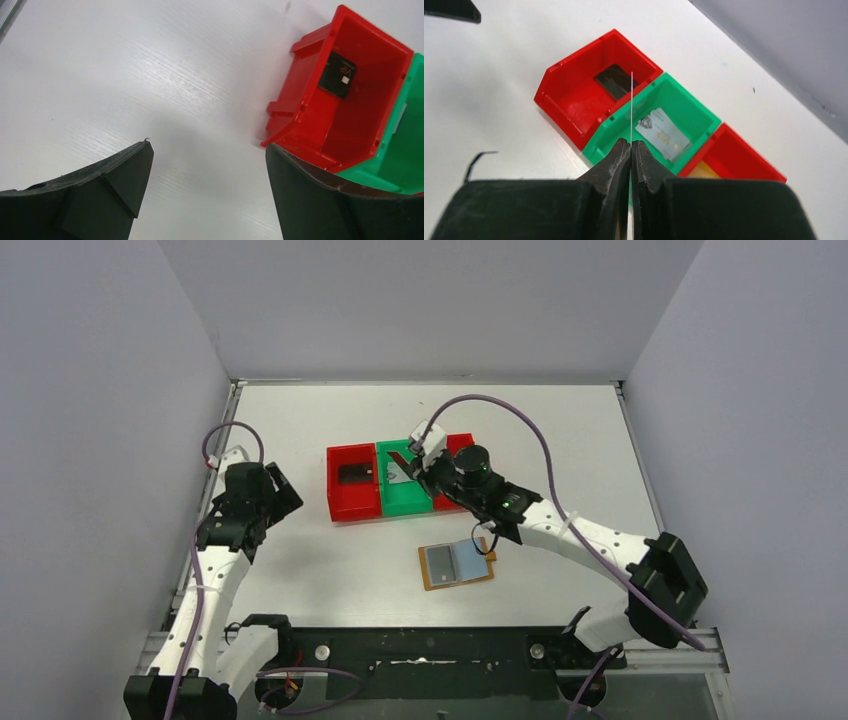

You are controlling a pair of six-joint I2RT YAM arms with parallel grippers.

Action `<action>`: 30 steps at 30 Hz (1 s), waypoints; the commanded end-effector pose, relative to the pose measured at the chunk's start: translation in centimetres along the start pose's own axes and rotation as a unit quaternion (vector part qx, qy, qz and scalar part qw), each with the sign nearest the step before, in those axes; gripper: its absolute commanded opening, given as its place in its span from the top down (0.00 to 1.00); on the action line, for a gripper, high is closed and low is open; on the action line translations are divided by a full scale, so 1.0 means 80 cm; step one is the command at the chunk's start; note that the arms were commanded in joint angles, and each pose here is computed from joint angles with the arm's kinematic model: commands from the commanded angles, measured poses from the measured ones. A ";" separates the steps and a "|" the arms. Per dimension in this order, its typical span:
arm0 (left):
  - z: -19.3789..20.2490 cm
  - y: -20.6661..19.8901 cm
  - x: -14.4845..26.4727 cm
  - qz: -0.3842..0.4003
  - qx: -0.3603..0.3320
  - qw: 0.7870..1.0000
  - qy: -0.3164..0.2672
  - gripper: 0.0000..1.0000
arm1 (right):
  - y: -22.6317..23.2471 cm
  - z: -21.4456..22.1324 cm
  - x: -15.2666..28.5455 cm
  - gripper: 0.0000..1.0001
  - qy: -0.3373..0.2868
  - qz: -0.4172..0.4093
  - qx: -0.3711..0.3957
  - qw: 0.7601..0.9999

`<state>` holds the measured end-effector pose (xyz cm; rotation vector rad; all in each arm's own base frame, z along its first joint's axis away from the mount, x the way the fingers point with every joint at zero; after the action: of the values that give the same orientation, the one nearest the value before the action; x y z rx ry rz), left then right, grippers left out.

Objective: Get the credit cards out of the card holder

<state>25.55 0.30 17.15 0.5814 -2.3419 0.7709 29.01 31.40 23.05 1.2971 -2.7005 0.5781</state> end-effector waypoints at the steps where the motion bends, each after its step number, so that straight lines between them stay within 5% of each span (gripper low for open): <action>1: -0.018 -0.001 0.003 0.018 0.006 0.999 -0.043 0.16 | 0.002 -0.055 -0.042 1.00 -0.042 -0.027 0.106 0.993; 13: -0.039 0.002 0.023 0.027 0.033 0.994 -0.096 0.15 | 0.045 -0.047 -0.166 1.00 -0.014 -0.098 0.223 0.970; 30: -0.052 0.006 0.045 0.041 0.052 0.989 -0.133 0.15 | 0.052 0.021 -0.236 1.00 0.083 -0.094 0.305 0.944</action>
<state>23.82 2.25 20.46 0.6616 -2.5322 0.8602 36.64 46.92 14.04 1.5961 -2.2602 1.4087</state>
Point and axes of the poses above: each gripper's point midway between its finger pads, its own x axis back along the fingers, its own y axis along the line the jaws close on, z = x × y, the point moved 2 cm from there along x, back along the fingers, and after that the axes turned 11 degrees about x, right-handed, at the moved point
